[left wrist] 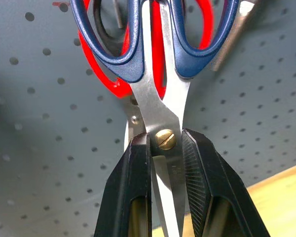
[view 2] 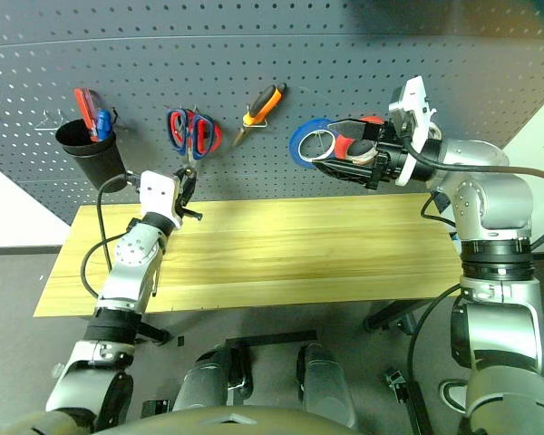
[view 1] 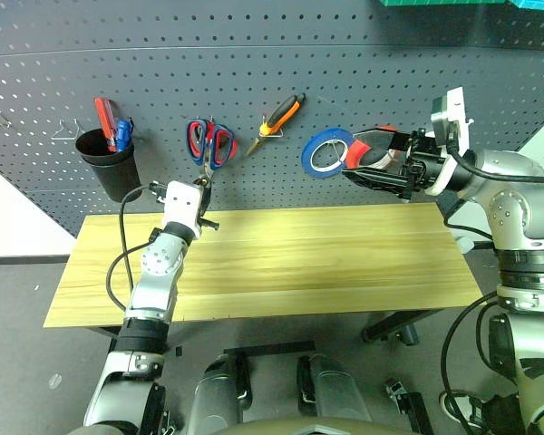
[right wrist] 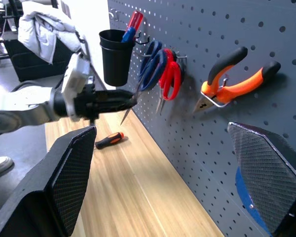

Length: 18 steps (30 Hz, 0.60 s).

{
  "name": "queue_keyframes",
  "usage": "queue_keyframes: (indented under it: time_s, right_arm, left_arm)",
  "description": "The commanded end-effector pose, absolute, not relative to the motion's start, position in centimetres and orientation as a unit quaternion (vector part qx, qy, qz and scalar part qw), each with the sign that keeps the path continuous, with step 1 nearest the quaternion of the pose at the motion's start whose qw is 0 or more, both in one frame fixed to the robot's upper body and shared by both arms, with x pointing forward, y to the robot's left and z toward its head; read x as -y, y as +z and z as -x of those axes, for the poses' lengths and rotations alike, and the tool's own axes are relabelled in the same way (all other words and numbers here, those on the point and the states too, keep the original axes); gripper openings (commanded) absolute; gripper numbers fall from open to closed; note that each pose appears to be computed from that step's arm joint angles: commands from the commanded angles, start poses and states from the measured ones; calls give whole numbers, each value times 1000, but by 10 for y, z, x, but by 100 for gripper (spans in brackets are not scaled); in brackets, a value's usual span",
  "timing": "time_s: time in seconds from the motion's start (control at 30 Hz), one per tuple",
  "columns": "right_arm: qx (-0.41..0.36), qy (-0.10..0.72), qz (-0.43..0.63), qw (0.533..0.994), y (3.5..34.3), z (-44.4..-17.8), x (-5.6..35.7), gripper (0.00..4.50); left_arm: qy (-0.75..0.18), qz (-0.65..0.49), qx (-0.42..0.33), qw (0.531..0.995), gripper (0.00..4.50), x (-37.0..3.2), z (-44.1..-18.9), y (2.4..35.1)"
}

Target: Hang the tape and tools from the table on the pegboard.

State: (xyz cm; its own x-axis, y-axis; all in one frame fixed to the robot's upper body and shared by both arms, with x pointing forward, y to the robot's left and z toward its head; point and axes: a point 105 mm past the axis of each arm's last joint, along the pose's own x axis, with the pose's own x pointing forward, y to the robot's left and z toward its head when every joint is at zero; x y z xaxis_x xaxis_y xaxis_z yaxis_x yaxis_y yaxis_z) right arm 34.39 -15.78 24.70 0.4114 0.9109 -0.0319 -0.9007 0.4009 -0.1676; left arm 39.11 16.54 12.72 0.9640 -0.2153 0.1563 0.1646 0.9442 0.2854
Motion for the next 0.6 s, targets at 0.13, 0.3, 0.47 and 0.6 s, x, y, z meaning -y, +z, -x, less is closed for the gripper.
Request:
queue_keyframes:
  time_s: [0.13,0.3,0.47,0.6]
  right_arm:
    - [71,535,118,833,262,-342,154,450]
    - [75,534,123,833,262,-342,154,450]
    - [70,546,119,826,261,-339,150,450]
    - [58,576,107,808,260,-334,137,450]
  left_arm:
    - [-98,-134,88,982,127,-171,-405,136]
    - [-83,-119,103,984,287,-177,-406,144]
    - [-98,-113,127,981,447,-174,-383,155]
    - [-94,-103,131,981,447,-181,-355,159]
